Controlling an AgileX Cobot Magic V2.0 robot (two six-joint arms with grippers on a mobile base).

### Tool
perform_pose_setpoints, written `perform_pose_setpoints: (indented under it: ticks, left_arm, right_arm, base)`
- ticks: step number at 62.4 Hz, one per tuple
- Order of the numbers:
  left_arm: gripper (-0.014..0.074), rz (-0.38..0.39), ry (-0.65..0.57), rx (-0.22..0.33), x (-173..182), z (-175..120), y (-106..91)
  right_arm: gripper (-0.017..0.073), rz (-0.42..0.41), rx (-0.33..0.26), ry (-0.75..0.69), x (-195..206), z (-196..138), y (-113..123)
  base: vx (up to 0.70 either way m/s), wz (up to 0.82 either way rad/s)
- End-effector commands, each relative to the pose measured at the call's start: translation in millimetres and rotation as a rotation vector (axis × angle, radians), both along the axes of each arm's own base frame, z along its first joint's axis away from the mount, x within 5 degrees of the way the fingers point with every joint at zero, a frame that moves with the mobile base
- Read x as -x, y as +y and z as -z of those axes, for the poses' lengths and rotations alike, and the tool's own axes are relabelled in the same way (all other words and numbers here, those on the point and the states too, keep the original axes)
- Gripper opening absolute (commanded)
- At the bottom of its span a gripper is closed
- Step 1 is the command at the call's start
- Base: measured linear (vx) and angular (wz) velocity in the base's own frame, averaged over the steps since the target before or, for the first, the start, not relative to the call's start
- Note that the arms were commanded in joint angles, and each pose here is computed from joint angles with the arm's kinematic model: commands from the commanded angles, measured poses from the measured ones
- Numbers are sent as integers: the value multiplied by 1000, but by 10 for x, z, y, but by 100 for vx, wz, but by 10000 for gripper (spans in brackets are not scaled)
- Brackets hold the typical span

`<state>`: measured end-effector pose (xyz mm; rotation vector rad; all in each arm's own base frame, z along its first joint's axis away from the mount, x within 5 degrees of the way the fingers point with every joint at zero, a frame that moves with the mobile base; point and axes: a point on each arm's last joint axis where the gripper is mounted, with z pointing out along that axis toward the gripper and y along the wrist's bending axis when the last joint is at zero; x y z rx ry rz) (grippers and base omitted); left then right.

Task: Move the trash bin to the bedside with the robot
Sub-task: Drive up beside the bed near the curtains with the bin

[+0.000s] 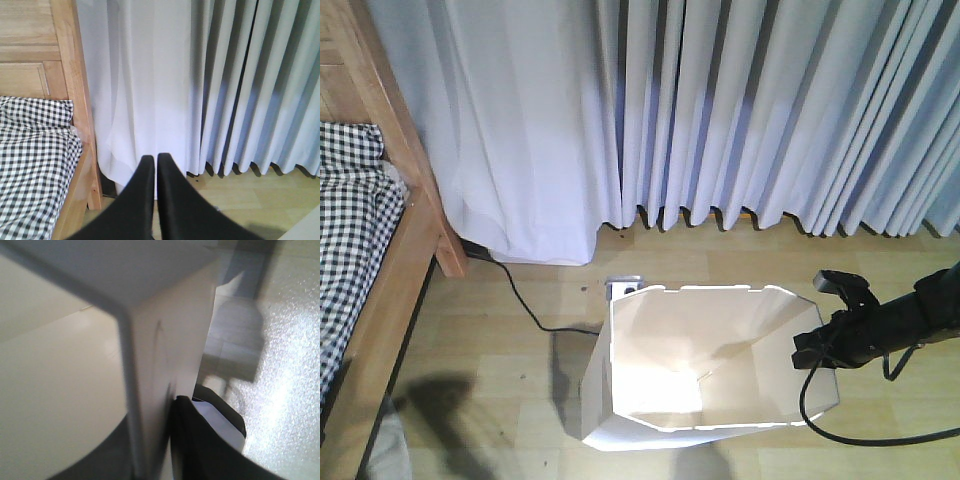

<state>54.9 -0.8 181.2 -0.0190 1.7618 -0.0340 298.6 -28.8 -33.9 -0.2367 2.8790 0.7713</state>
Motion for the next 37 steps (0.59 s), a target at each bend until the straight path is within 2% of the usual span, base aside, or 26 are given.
perform_pose_setpoints:
  ticks: [1, 37]
  left_arm:
    - [-6, 4, -65, 8, -6, -7, -3]
    - [-6, 4, -65, 8, -6, -7, -3]
  right_arm:
    - [-5, -8, -211, -68, -109, -343, 129]
    - [-5, -8, -211, -68, -109, -343, 129]
  base:
    - [14, 1]
    - [13, 1]
